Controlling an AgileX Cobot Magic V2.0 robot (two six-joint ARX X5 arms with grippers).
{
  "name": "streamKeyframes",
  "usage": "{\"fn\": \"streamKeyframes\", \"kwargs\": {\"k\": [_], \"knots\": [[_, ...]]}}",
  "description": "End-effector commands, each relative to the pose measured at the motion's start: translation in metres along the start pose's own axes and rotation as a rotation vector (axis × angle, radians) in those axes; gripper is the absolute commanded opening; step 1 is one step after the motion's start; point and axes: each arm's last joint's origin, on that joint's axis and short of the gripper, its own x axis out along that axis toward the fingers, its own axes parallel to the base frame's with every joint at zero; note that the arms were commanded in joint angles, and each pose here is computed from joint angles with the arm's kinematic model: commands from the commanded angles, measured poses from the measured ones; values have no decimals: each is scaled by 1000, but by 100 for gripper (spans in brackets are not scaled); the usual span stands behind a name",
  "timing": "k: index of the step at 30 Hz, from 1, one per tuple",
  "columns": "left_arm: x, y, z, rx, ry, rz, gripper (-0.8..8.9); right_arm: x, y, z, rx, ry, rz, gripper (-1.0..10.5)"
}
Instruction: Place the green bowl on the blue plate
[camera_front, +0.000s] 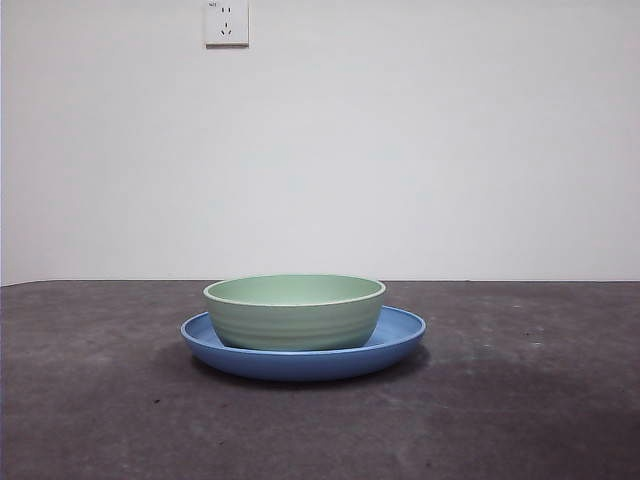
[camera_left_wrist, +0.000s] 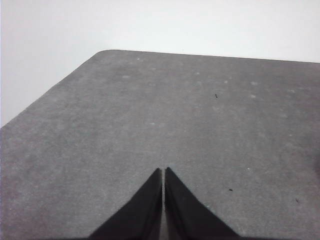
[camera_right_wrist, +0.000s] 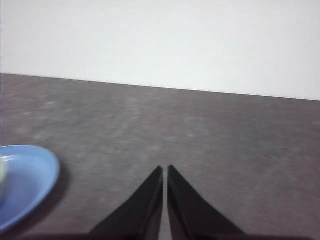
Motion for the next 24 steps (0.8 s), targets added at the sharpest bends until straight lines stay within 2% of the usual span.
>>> {"fn": "streamKeyframes", "kwargs": {"k": [1, 4, 11, 17, 24], "knots": [[2, 0, -7, 0, 25, 5, 8, 0, -2, -10, 8, -16, -61, 8], [2, 0, -7, 1, 26, 5, 8, 0, -4, -22, 10, -11, -100, 8], [2, 0, -7, 1, 25, 6, 8, 4, -5, -45, 36, 47, -110, 8], [2, 0, -7, 1, 25, 5, 8, 3, -6, -52, 46, 112, -135, 8], [2, 0, -7, 1, 25, 6, 8, 3, -6, -49, 50, 89, -135, 8]]}}
